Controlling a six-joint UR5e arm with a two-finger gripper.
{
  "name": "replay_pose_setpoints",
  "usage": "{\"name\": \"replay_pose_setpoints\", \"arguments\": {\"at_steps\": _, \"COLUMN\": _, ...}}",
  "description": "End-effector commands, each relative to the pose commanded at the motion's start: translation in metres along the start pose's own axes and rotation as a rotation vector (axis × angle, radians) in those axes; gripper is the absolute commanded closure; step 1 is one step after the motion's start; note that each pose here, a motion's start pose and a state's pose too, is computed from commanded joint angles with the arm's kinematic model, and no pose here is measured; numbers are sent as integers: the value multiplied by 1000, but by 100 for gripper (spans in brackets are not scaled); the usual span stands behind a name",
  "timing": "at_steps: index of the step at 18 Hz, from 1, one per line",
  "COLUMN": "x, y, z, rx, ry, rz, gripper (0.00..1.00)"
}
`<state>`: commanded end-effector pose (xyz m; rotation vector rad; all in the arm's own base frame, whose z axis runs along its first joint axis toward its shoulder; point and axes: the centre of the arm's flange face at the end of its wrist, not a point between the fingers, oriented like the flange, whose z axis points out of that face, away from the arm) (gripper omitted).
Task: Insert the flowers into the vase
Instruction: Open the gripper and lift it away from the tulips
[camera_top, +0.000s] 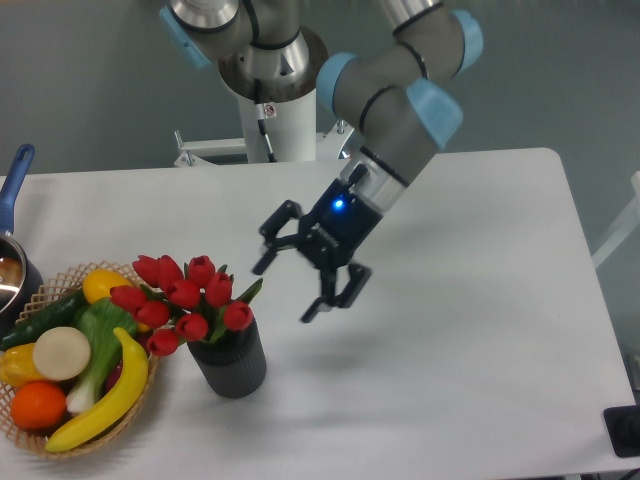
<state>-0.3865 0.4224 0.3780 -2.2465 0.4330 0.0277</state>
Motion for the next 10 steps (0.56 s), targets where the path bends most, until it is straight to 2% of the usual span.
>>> {"name": "replay_pose_setpoints", "arguments": {"at_steps": 3, "x": -10, "y": 9, "z": -33, "rx": -209, "ry": -105, "rz": 27, "gripper": 0}}
{"name": "replay_pose_setpoints", "arguments": {"at_steps": 4, "x": -10, "y": 9, "z": -39, "rx": -256, "ry": -120, "rz": 60, "gripper": 0}}
{"name": "replay_pose_setpoints", "arguments": {"at_steps": 5, "x": -6, "y": 0, "z": -51, "rx": -309, "ry": -136, "rz": 150, "gripper": 0}}
{"name": "replay_pose_setpoints", "arguments": {"at_steps": 10, "x": -10, "y": 14, "z": -86, "rx": -502, "ry": -131, "rz": 309, "gripper": 0}}
